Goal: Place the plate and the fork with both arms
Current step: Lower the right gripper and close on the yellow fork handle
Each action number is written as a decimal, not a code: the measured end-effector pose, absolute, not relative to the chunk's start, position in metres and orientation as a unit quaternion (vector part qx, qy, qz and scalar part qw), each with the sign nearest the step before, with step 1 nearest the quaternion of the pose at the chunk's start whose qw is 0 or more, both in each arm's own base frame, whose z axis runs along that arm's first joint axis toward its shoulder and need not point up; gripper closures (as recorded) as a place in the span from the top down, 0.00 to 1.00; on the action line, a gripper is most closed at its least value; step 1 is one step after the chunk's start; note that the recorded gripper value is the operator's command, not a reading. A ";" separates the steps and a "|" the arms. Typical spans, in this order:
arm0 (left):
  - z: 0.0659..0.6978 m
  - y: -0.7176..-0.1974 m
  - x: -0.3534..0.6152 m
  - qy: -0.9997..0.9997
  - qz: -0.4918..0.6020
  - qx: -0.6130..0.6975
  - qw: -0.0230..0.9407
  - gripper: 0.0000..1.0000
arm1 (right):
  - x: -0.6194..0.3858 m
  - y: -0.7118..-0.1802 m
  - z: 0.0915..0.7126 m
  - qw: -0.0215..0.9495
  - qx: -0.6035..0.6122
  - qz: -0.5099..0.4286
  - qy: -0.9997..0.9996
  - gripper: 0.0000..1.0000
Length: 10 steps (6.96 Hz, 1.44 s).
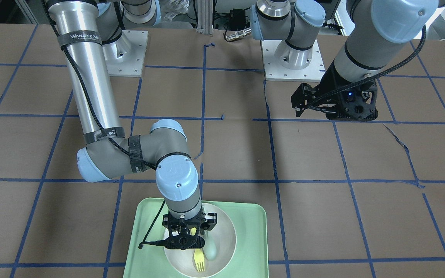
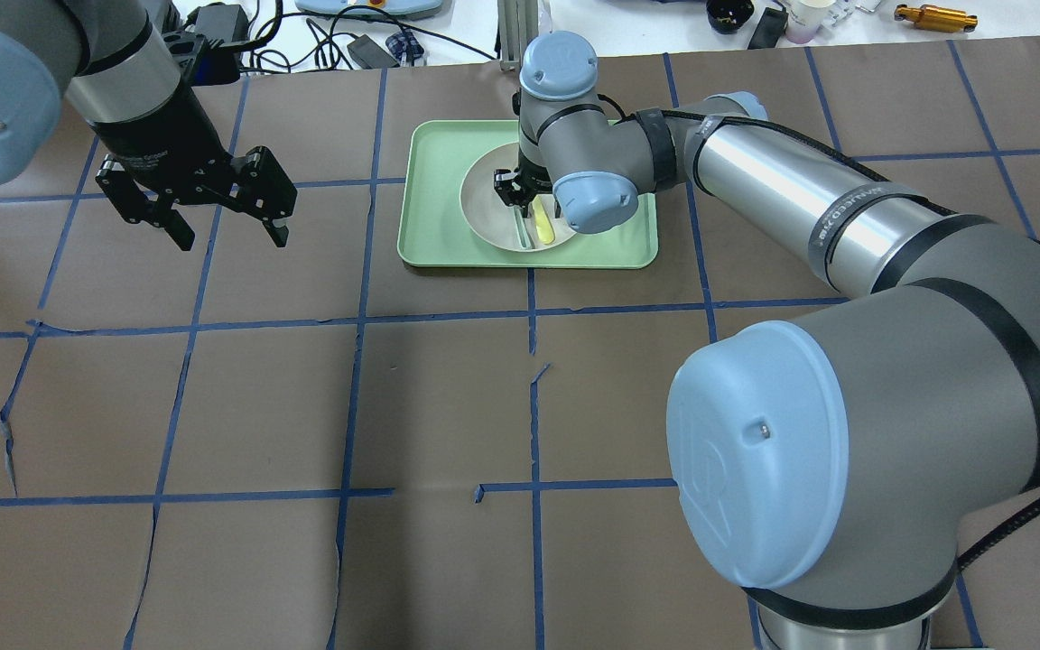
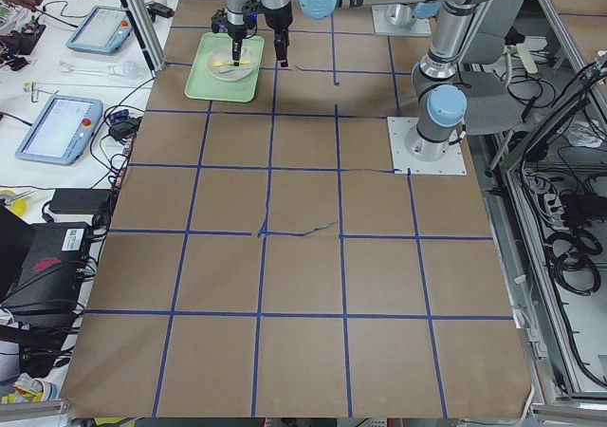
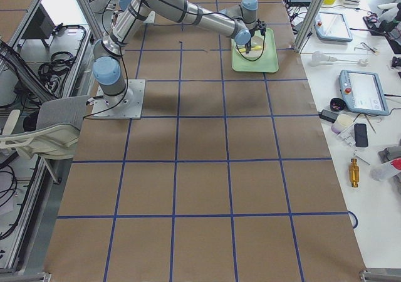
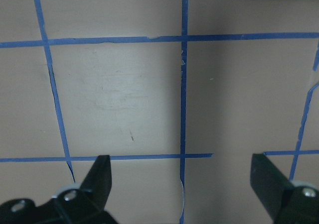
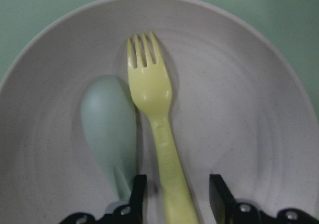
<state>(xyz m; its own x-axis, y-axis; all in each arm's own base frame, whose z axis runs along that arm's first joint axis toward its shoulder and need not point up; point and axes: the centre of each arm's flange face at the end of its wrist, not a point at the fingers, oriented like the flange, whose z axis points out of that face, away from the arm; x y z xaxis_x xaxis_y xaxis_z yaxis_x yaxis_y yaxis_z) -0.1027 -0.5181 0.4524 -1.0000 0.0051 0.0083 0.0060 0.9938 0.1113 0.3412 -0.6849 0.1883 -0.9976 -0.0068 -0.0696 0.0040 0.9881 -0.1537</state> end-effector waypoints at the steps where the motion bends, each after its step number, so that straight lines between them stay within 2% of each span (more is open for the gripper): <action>1: 0.452 -0.518 -0.103 -0.998 -0.056 -0.003 0.004 1.00 | 0.342 -0.684 0.188 0.034 -0.001 -0.077 0.996 0.45; 4: 0.452 -0.518 -0.103 -0.998 -0.056 -0.003 0.004 1.00 | 0.343 -0.684 0.187 0.033 -0.002 -0.076 0.997 0.44; 5: 0.452 -0.518 -0.103 -0.998 -0.056 -0.003 0.004 1.00 | 0.343 -0.683 0.187 0.033 -0.002 -0.076 0.997 0.31; 7: 0.452 -0.518 -0.103 -0.998 -0.056 -0.003 0.004 1.00 | 0.343 -0.683 0.187 0.033 -0.003 -0.077 0.996 0.21; 8: 0.452 -0.518 -0.103 -0.998 -0.056 -0.003 0.004 1.00 | 0.342 -0.683 0.188 0.033 -0.004 -0.077 0.996 0.17; 10: 0.452 -0.518 -0.103 -0.998 -0.056 -0.002 0.004 1.00 | 0.342 -0.683 0.189 0.033 -0.005 -0.076 0.997 0.17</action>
